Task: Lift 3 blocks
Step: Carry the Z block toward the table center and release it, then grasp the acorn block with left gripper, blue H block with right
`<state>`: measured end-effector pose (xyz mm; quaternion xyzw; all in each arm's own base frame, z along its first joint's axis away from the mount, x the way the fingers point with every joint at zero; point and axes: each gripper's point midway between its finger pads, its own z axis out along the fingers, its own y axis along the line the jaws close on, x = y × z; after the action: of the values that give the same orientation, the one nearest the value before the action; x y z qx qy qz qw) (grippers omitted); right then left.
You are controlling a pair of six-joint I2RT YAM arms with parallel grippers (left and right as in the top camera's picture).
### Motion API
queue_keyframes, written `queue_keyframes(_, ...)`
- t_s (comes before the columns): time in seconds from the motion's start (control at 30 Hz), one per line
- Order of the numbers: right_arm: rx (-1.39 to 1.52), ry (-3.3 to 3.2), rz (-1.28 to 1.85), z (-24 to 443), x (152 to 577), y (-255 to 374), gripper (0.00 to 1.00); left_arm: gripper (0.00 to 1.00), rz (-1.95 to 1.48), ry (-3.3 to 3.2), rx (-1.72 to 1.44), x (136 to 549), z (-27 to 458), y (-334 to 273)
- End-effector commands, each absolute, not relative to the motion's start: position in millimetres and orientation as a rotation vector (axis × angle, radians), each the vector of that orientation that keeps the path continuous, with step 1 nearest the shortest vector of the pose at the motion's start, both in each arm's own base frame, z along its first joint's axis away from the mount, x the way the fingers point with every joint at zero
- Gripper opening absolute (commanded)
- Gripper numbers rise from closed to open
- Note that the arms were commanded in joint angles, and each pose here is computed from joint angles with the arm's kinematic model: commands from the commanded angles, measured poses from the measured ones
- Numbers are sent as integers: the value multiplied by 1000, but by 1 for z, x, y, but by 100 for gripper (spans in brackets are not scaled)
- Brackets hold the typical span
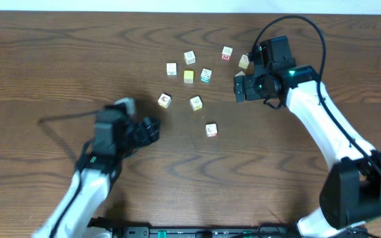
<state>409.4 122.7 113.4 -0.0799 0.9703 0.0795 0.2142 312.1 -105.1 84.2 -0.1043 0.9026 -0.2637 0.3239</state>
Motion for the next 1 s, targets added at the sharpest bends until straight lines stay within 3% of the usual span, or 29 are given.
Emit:
queue_keyframes(0.0, -346, 2712, 204, 90, 418, 123, 91, 72, -588, 2421, -245, 337, 76, -125)
queue_keyframes(0.13, -357, 2752, 168, 63, 434, 121, 81, 67, -552, 2477, -263, 349, 61, -145)
queue_keyframes(0.47, -315, 2744, 136, 51, 482, 103, 93, 64, -473, 2512, -312, 377, 42, -164)
queue_keyframes(0.73, -429, 2747, 116, 43, 481, 98, 91, 68, -356, 2511, -154, 389, 39, -161)
queue_keyframes(0.97, -466, 2714, 213, 44, 484, 112, 82, 69, -185, 2560, 58, 384, 35, -144)
